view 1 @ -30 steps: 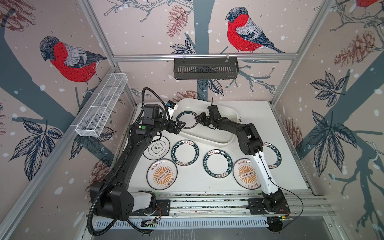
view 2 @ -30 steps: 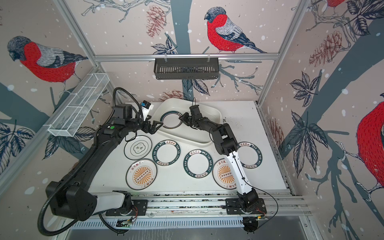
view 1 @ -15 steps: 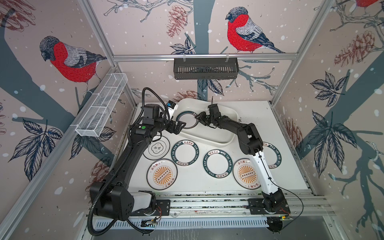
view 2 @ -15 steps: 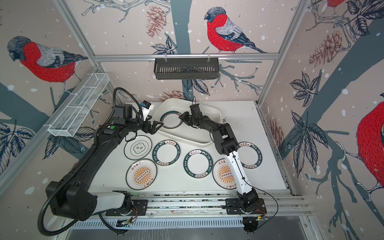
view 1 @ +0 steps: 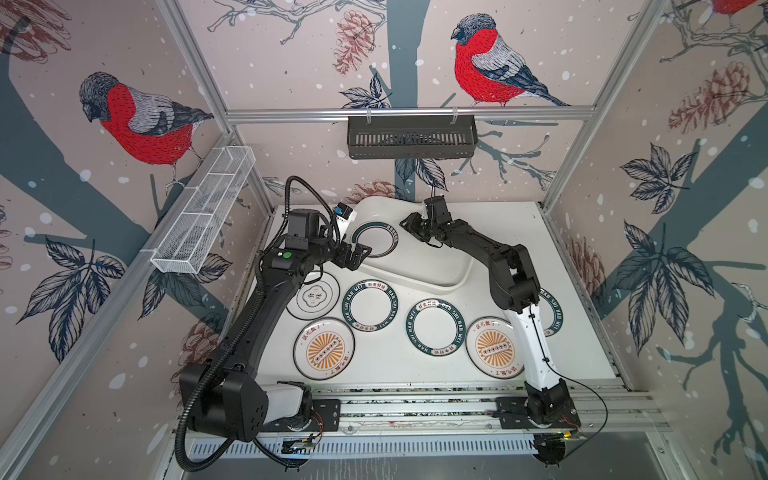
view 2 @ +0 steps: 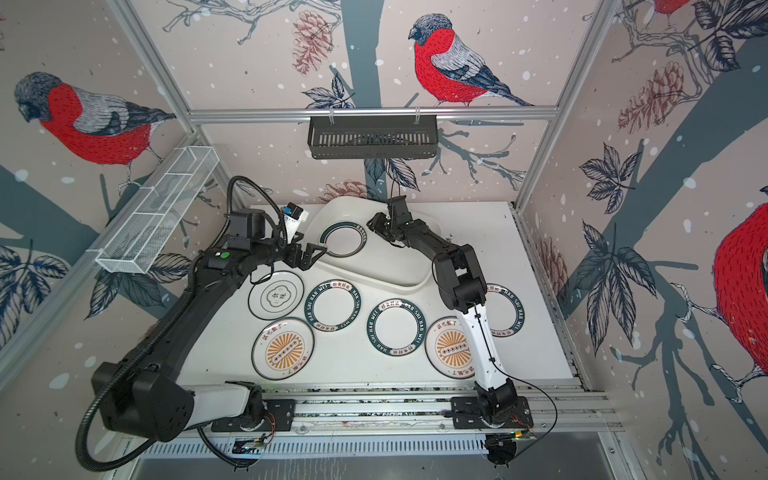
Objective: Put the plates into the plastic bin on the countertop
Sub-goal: 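Withdraw the right gripper from the bin toward the table edge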
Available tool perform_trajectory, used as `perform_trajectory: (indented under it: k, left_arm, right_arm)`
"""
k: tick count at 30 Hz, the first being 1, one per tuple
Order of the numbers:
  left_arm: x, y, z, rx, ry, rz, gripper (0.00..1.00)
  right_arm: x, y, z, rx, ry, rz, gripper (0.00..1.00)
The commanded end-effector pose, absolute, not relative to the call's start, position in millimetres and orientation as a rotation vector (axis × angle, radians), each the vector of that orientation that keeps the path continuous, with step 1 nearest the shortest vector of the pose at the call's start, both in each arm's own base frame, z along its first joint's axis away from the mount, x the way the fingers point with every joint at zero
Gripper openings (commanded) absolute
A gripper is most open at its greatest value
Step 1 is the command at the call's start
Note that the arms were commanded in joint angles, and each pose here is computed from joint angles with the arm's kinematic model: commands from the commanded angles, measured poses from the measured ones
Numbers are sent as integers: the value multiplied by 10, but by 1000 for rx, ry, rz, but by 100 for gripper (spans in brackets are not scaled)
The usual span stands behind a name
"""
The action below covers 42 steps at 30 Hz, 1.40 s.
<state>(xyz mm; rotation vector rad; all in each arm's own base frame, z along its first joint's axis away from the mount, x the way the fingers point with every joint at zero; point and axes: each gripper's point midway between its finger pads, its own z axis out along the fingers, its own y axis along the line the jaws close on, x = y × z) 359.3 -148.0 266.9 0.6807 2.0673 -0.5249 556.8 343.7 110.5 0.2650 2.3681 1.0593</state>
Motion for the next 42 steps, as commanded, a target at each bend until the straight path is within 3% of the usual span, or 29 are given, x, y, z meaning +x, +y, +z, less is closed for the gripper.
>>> perform_trajectory:
  k: [1, 11, 19, 32, 42]
  left_arm:
    - [3605, -1456, 2676, 692, 2049, -490, 97]
    - [3573, -1386, 2644, 764, 2039, -398, 97]
    - [3552, -1401, 2663, 783, 2040, -406, 97]
    - [3517, -1475, 2709, 819, 2024, -454, 97]
    - [3557, -1542, 2593, 833, 2061, -512, 97]
  right_arm:
    - [5544, 3300, 1394, 208, 2334, 963, 53]
    - [5188, 2833, 2089, 131, 2237, 788, 52]
    - [4722, 1896, 2013, 324, 2183, 712, 52]
    - [3582, 41, 1669, 731, 2110, 364, 52]
    - [2894, -697, 1268, 985, 2035, 248, 54]
